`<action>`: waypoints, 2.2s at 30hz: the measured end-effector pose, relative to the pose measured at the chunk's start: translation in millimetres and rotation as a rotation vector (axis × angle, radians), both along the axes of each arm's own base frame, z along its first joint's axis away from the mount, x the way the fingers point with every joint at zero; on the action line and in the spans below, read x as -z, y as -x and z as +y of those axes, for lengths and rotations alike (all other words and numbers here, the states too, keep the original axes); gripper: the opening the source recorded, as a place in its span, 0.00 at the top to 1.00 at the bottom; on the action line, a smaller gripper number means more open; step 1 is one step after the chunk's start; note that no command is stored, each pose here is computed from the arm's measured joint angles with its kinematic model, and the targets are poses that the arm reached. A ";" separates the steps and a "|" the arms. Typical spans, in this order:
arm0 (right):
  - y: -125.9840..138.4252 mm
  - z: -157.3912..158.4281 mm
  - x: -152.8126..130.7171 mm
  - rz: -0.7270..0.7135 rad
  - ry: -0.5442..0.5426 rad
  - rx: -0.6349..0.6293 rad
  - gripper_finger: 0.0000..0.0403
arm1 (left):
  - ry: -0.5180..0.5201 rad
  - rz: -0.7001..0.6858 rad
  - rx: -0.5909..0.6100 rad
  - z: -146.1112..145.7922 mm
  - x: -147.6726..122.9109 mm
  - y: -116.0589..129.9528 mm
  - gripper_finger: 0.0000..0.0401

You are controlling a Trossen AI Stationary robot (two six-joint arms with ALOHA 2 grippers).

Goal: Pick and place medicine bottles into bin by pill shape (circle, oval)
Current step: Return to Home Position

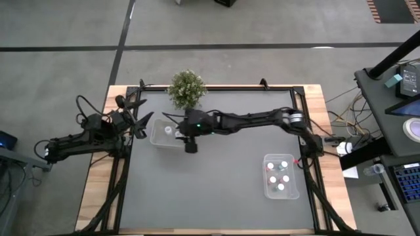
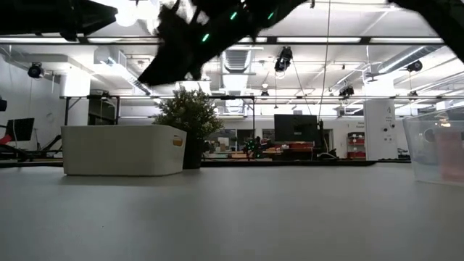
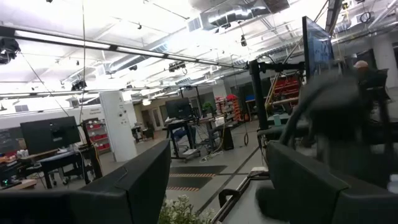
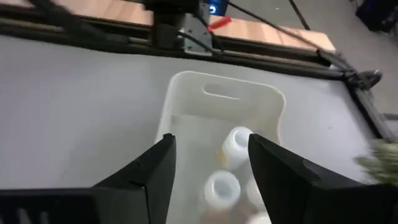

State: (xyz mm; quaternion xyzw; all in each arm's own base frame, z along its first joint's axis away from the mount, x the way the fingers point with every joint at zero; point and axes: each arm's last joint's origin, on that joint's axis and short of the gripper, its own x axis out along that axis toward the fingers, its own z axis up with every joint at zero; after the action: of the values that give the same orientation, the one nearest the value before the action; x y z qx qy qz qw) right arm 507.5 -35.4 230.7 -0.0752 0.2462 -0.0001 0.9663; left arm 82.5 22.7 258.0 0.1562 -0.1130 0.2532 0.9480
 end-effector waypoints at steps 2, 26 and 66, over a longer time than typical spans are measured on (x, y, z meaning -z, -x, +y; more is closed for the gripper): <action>17.7 5.6 -17.8 0.012 0.036 -0.029 0.54 | 0.001 0.012 0.005 -0.1 1.1 -0.3 0.39; 342.0 28.1 -9.8 -0.484 0.167 -0.020 0.72 | 0.108 0.257 0.445 -10.7 32.1 -9.7 0.39; 410.7 32.0 61.2 -0.521 0.118 -0.006 0.73 | 0.101 0.247 0.438 -9.3 43.0 -16.8 0.39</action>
State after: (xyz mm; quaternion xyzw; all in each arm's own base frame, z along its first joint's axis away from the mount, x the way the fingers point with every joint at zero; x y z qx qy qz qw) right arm 96.8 -3.4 169.6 -0.1295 -0.0117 -0.0309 0.9910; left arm 99.3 13.4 215.0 0.1103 -0.0145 0.0263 0.9934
